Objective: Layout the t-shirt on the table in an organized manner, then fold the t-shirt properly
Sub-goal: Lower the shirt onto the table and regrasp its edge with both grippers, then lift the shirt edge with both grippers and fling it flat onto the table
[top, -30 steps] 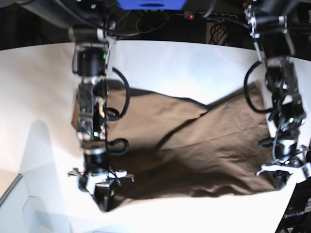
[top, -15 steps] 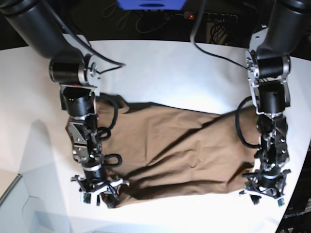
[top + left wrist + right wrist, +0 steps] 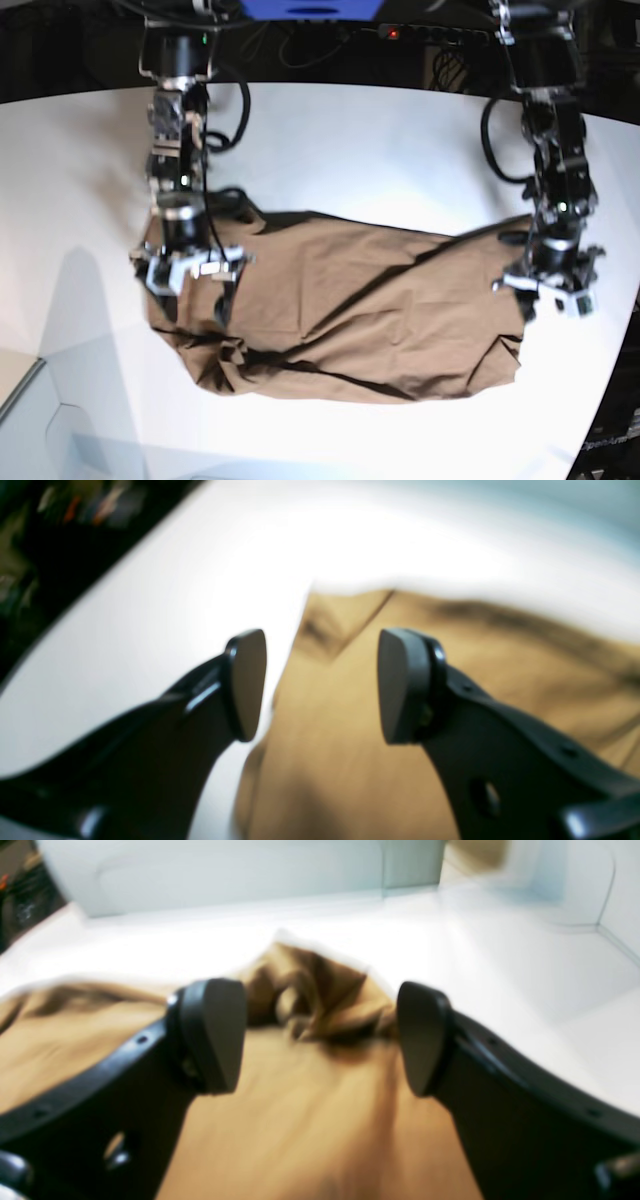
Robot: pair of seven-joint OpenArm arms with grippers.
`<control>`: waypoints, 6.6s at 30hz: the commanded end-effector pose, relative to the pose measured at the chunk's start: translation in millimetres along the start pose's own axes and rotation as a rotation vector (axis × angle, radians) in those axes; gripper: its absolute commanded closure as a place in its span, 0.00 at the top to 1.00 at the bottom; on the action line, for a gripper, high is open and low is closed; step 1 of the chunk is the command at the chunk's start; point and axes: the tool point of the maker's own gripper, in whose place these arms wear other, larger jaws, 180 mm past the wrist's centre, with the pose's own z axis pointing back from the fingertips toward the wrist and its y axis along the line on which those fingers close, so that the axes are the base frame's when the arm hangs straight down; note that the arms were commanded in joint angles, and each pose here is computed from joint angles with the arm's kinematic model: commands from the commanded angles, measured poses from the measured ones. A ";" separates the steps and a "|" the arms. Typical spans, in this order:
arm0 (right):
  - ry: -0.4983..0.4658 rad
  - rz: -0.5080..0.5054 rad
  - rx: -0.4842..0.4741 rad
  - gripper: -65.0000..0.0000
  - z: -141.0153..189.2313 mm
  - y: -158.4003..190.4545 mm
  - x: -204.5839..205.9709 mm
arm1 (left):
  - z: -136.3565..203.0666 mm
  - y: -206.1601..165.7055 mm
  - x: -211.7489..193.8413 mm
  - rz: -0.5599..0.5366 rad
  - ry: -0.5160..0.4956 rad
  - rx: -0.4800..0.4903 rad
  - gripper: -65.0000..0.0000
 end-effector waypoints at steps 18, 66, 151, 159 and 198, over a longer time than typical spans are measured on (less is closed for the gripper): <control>0.149 -0.030 -0.046 0.73 116.0 3.0 -47.7 | 4.2 22.6 -68.2 0.055 0.143 0.064 0.53; 0.140 0.003 -0.047 0.73 118.9 -5.2 -39.5 | -92.8 -11.5 10.4 0.215 0.089 0.040 0.37; 0.457 0.093 -0.089 0.00 115.8 -49.4 -63.8 | -15.9 43.8 -84.9 0.068 0.214 0.102 0.00; 0.211 0.187 -0.080 0.00 109.1 -41.4 54.2 | 25.2 20.8 -31.8 0.179 0.050 -0.008 0.00; 0.110 0.508 0.074 0.00 -125.7 -42.8 281.6 | -67.8 -83.9 265.3 0.255 -0.121 -0.279 0.00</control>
